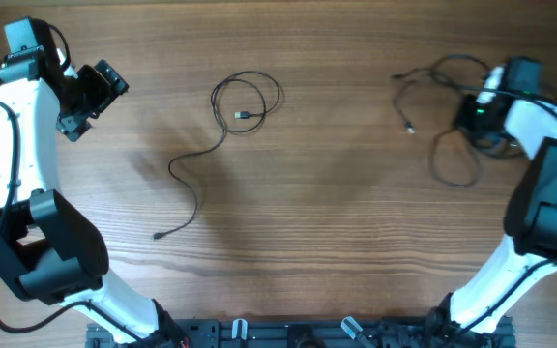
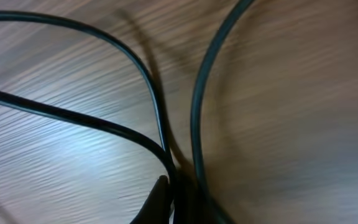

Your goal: Untangle cables

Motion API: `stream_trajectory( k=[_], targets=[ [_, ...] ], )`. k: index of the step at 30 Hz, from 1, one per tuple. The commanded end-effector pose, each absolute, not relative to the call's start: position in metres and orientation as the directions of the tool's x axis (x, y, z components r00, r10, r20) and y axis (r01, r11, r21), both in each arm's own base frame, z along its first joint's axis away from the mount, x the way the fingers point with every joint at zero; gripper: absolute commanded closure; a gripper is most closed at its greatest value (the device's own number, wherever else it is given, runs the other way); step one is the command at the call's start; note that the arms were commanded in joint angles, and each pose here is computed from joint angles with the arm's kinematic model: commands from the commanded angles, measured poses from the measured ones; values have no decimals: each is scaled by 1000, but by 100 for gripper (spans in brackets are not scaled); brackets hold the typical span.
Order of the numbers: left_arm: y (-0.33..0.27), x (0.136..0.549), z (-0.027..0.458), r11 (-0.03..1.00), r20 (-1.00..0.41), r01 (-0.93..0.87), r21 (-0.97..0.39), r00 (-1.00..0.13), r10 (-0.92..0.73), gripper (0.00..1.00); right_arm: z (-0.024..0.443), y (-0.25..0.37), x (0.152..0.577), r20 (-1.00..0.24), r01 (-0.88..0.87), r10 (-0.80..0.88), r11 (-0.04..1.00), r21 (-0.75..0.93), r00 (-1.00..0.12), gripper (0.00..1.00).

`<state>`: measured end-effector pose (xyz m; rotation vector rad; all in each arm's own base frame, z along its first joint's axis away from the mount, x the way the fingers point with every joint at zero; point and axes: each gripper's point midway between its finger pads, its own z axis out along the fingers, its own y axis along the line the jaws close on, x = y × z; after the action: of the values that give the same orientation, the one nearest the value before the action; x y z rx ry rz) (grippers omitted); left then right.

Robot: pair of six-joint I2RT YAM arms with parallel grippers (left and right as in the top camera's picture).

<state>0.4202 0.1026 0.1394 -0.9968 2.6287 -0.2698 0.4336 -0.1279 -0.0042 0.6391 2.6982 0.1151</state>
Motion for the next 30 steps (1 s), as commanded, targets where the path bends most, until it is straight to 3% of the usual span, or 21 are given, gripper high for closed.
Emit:
stream_trajectory(
  k=[1, 10, 12, 13, 16, 21, 27, 28, 30],
  targets=[
    [103, 419, 135, 742, -218, -612, -273, -712, -667, 0, -57, -188, 368, -199, 500, 479, 863, -70, -855, 96],
    [103, 419, 135, 742, -218, -612, -273, -712, -667, 0, -16, -197, 392, -247, 380, 359, 924, -44, -900, 96],
    [103, 419, 135, 742, -218, -612, -273, -712, -667, 0, 3, -178, 411, -290, 282, 273, 959, 11, -917, 96],
    [103, 419, 135, 743, -218, -612, -273, -712, -667, 0, 26, -147, 429, -353, 127, 145, 989, 73, -924, 96],
    [103, 419, 135, 743, -218, -611, -273, -713, -667, 0, 64, -112, 448, -450, -59, -34, 997, 42, -892, 95],
    [103, 419, 135, 742, -218, -612, -273, -712, -667, 0, 71, -123, 452, -435, -43, -94, 991, -126, -896, 95],
    [103, 419, 135, 742, -218, -612, -273, -712, -667, 0, 67, -124, 446, -409, -38, -87, 991, -126, -909, 95],
    [103, 419, 135, 742, -218, -612, -273, -712, -667, 0, 67, -124, 446, -409, -37, -86, 991, -125, -908, 94],
    [103, 419, 135, 743, -218, -612, -273, -712, -667, 0, 67, -123, 445, -407, -36, -84, 992, -124, -910, 74]
  ],
)
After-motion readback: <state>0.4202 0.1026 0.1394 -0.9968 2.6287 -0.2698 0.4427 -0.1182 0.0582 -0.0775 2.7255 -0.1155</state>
